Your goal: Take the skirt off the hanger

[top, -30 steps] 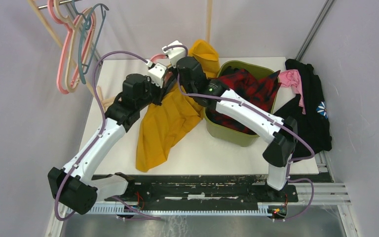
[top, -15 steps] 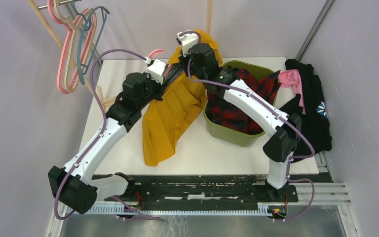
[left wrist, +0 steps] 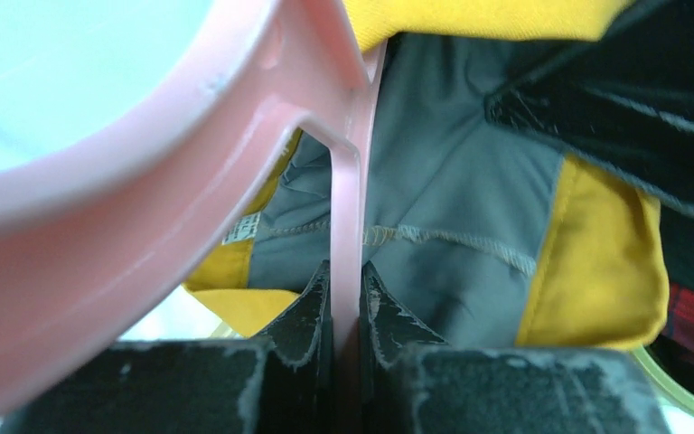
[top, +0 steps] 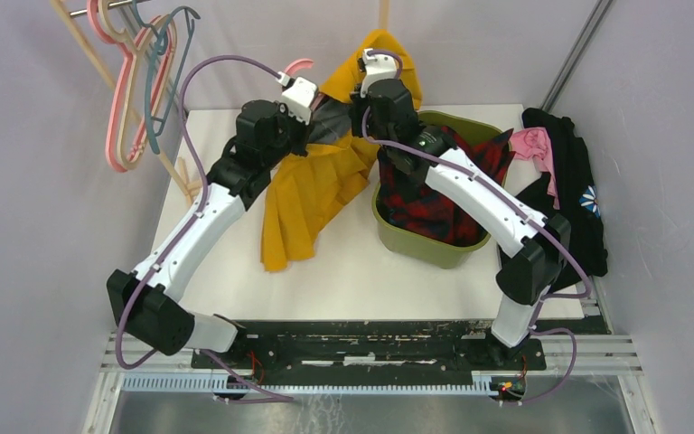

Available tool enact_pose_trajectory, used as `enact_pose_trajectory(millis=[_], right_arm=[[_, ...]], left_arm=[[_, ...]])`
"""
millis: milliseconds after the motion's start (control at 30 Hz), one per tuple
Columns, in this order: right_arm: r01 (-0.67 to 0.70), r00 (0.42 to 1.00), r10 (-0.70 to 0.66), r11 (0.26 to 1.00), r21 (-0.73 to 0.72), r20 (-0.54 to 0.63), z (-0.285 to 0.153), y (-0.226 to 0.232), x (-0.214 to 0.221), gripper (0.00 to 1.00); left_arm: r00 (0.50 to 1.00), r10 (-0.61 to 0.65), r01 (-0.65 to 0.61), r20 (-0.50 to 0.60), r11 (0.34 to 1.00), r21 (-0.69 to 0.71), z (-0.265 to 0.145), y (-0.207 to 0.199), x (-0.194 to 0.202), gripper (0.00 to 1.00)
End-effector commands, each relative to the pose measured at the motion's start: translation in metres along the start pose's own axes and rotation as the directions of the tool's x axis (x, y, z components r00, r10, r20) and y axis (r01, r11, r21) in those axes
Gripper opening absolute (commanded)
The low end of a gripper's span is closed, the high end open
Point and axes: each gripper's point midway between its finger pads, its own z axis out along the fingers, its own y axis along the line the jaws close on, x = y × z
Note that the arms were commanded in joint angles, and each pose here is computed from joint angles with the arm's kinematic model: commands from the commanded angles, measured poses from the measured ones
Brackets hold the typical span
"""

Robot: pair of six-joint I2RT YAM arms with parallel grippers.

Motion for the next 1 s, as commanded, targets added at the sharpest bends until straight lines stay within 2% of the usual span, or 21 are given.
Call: enact_pose_trajectory(millis=[0, 133, 233, 300, 400, 500, 600, 833, 967], right_arm=[[-0.129, 0.991, 0.131, 0.989, -0.067, 0.023, -0.021, 0.015, -0.011, 0.01], [-0.092, 0.995, 0.096, 0.992, -0.086, 0.041, -0.026, 0.020, -0.018, 0.01], [-0.073, 0.995, 0.079, 0.993, -0.097, 0.060, -0.028, 0.021, -0.025, 0.01], [-0.083, 0.994, 0.091, 0.988, -0.130, 0.061, -0.030, 0.027, -0.029, 0.01], [-0.096, 0.993, 0.107, 0.978, -0.184, 0.050, -0.034, 0.041, -0.028, 0.01], [-0.095, 0.994, 0.105, 0.972, -0.213, 0.037, -0.041, 0.050, -0.022, 0.01], [-0.105, 0.994, 0.112, 0.967, -0.231, 0.015, -0.048, 0.056, -0.013, 0.01], [-0.078, 0.997, 0.080, 0.971, -0.226, -0.002, -0.061, 0.053, 0.002, 0.01], [-0.024, 1.000, 0.026, 0.979, -0.200, 0.007, -0.062, 0.044, 0.008, 0.01]], left_arm=[[0.909, -0.016, 0.048, 0.416, 0.997, -0.066, 0.001, 0.027, -0.128, 0.03], [0.850, -0.155, 0.120, 0.504, 0.988, 0.100, 0.008, 0.002, -0.162, 0.03], [0.835, -0.215, 0.134, 0.506, 0.972, 0.192, 0.008, -0.022, -0.163, 0.03], [0.828, -0.240, 0.142, 0.506, 0.964, 0.224, 0.010, -0.032, -0.162, 0.03], [0.792, -0.282, 0.164, 0.542, 0.953, 0.256, 0.011, -0.035, -0.176, 0.03], [0.741, -0.303, 0.171, 0.599, 0.948, 0.268, 0.016, -0.033, -0.190, 0.03], [0.720, -0.293, 0.181, 0.629, 0.955, 0.237, 0.022, -0.025, -0.196, 0.03], [0.732, -0.211, 0.161, 0.648, 0.977, 0.137, 0.009, 0.001, -0.211, 0.03], [0.725, -0.199, 0.162, 0.659, 0.980, 0.118, -0.021, 0.013, -0.237, 0.03]])
